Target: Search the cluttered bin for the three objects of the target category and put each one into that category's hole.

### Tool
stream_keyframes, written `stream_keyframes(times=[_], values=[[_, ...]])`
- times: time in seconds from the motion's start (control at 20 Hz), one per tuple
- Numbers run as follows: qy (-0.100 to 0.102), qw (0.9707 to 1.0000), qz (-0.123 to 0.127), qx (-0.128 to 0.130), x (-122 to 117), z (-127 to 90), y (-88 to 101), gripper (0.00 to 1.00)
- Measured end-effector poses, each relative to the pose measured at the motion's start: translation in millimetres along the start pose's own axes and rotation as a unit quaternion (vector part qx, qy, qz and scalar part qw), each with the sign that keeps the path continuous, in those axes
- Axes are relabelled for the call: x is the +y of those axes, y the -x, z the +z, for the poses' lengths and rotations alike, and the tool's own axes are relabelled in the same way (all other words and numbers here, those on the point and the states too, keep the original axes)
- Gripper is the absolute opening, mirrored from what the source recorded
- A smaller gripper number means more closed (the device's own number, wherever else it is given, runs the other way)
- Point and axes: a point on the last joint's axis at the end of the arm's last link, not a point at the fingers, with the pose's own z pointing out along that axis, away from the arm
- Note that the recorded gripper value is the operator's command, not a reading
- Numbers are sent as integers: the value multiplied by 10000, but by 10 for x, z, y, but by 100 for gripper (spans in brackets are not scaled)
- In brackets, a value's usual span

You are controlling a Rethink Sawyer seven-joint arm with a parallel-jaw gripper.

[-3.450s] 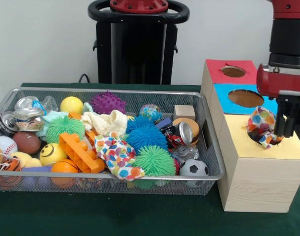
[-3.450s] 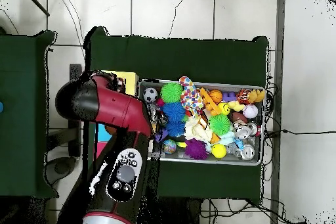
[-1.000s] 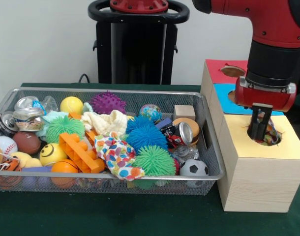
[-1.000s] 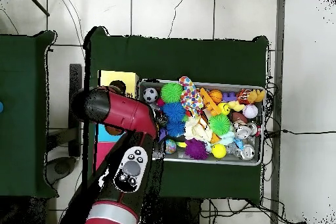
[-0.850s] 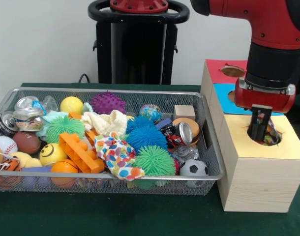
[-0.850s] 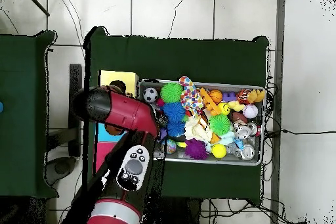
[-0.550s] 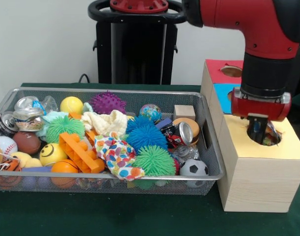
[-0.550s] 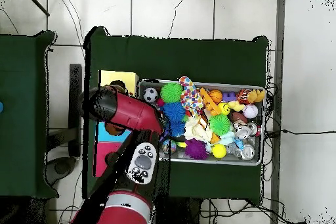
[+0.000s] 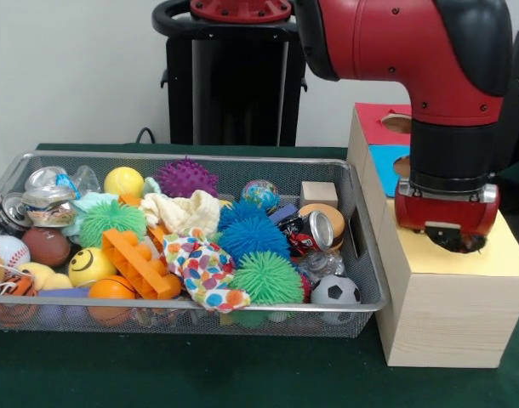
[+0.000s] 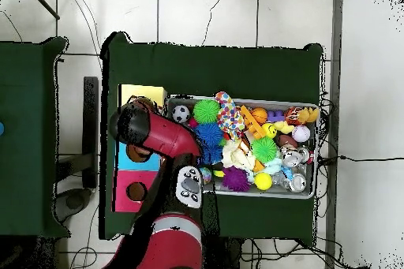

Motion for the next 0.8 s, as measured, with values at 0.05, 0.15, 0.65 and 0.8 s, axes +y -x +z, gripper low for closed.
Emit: stream_keyframes(times=[0.05,0.15,0.65,0.8], values=[[46,10000,39,15,2,-1,8,0],[65,10000,63,27,-4,-5,14,0],[50,9997,-182,145,75,-110,-128,0],[31,9991,-333,265,118,-247,-165,0]])
